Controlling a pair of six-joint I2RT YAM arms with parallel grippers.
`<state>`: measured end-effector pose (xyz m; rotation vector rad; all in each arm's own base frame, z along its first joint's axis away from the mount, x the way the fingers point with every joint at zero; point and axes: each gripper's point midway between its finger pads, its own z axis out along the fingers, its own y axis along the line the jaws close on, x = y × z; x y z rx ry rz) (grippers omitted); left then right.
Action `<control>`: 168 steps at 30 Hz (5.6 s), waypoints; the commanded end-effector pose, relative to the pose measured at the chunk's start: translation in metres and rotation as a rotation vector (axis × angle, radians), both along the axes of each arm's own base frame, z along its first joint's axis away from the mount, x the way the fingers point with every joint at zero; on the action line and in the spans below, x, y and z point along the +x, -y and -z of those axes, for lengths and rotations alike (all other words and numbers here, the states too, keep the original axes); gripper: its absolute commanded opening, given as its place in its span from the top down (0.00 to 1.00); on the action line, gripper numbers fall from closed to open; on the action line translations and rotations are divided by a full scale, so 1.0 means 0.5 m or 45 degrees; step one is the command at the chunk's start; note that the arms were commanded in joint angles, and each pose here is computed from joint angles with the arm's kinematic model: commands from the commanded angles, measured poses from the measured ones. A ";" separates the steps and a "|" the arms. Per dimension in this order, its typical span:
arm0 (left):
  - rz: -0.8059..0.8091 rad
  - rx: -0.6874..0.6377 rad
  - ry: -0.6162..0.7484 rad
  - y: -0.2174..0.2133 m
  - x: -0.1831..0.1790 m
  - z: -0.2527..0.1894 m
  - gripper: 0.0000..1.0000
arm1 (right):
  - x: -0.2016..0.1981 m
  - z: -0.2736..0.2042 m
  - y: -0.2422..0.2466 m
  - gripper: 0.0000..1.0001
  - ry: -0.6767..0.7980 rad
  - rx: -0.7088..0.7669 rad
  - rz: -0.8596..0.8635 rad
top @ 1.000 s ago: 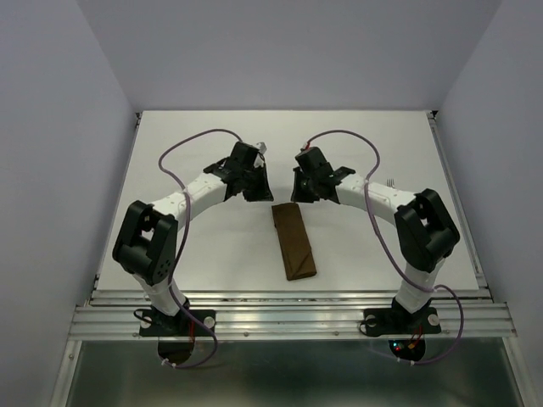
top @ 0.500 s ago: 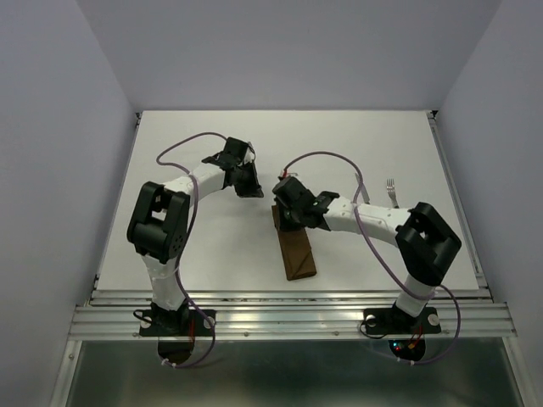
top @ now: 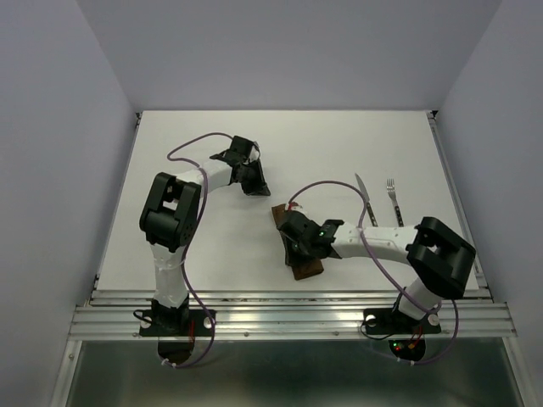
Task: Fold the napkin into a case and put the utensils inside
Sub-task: Move the smaller rectangle folded napkin to the center of the board, then pick up the top corner of the smaller rectangle folded napkin from the center of the board.
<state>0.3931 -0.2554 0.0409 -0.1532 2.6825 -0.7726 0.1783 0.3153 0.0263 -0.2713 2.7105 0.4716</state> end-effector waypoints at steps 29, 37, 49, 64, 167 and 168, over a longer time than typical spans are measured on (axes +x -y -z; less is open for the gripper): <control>-0.096 0.091 0.069 -0.103 -0.064 -0.062 0.99 | 0.269 -0.145 -0.043 0.52 0.476 -0.223 0.192; -0.089 0.076 0.051 -0.101 -0.076 -0.051 0.99 | 0.304 -0.106 -0.046 0.51 0.498 -0.314 0.214; -0.066 0.043 0.032 -0.090 -0.076 -0.044 0.99 | 0.327 -0.086 -0.056 0.53 0.532 -0.378 0.178; -0.057 0.031 0.034 -0.087 -0.077 -0.047 0.99 | 0.331 -0.068 -0.056 0.59 0.527 -0.404 0.182; 0.162 0.024 0.238 -0.001 -0.139 -0.065 0.96 | 0.009 -0.062 0.197 0.86 -0.002 0.180 0.335; 0.161 0.022 0.239 -0.001 -0.137 -0.068 0.96 | 0.006 -0.052 0.202 0.87 -0.021 0.153 0.345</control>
